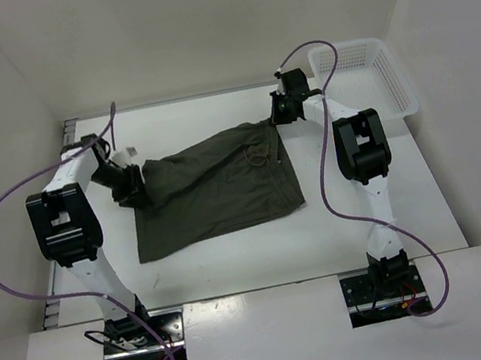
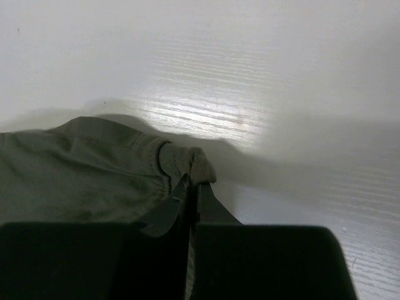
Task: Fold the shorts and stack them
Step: Flatten the shorts out
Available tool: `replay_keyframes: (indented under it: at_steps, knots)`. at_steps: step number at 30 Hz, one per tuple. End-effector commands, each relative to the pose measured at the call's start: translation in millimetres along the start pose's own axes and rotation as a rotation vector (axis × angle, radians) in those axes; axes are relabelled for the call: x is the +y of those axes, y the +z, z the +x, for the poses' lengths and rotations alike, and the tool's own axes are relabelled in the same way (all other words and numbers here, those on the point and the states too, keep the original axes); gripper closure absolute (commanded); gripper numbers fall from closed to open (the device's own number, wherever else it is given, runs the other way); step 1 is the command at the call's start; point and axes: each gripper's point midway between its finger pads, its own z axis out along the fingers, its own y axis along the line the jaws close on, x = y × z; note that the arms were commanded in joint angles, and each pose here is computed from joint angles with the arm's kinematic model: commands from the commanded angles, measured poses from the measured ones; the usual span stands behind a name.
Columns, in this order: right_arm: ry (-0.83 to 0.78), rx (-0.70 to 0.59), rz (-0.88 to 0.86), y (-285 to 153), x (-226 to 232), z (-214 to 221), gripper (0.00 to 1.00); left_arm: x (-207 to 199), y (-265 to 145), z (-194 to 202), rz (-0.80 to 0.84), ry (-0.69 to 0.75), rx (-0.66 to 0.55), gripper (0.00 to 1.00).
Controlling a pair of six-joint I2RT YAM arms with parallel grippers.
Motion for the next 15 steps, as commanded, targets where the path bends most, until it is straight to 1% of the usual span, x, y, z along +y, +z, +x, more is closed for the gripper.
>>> replay_keyframes:
  at_steps: [1, 2, 3, 4, 5, 6, 7, 8, 11, 13, 15]
  knots:
    - [-0.048, -0.052, -0.039, -24.4, 19.0, -21.8, 1.0, -20.2, -33.4, -64.6, 0.097, 0.075, -0.191, 0.58]
    - [-0.048, -0.052, -0.039, -24.4, 19.0, -21.8, 1.0, -18.6, -31.9, -91.1, 0.101, 0.113, -0.258, 0.58]
    - [-0.06, -0.052, -0.038, -24.4, 18.5, -21.9, 1.0, -18.4, -35.2, -108.1, 0.097, 0.139, -0.304, 0.56]
    - [-0.061, -0.052, -0.038, -24.4, 18.5, -21.9, 1.0, -22.6, -49.1, -134.3, 0.09, 0.183, -0.382, 0.54]
    - [-0.061, -0.052, -0.038, -24.4, 18.5, -21.9, 1.0, -20.0, -52.9, -154.4, 0.071, 0.212, -0.437, 0.53]
    - [-0.07, -0.05, -0.048, -24.6, 19.9, -21.3, 1.0, -13.3, -41.5, -165.7, 0.071, 0.208, -0.431, 0.52]
    - [-0.078, -0.055, -0.057, -27.2, 26.7, -22.8, 1.0, -13.2, -51.5, -184.7, 0.049, 0.227, -0.474, 0.52]
    - [-0.078, -0.055, -0.057, -27.2, 26.7, -22.9, 1.0, -2.0, -35.1, -193.6, 0.038, 0.212, -0.452, 0.49]
    - [-0.087, -0.047, -0.054, -27.4, 25.6, -20.8, 1.0, 18.8, -20.7, -219.0, -0.025, 0.196, -0.45, 0.47]
    - [-0.096, -0.047, -0.054, -27.4, 25.3, -20.8, 1.0, 18.7, -16.5, -224.1, -0.01, 0.194, -0.44, 0.46]
    - [-0.096, -0.047, -0.054, -27.4, 25.3, -20.8, 1.0, 5.6, -8.7, -225.2, 0.016, 0.218, -0.429, 0.44]
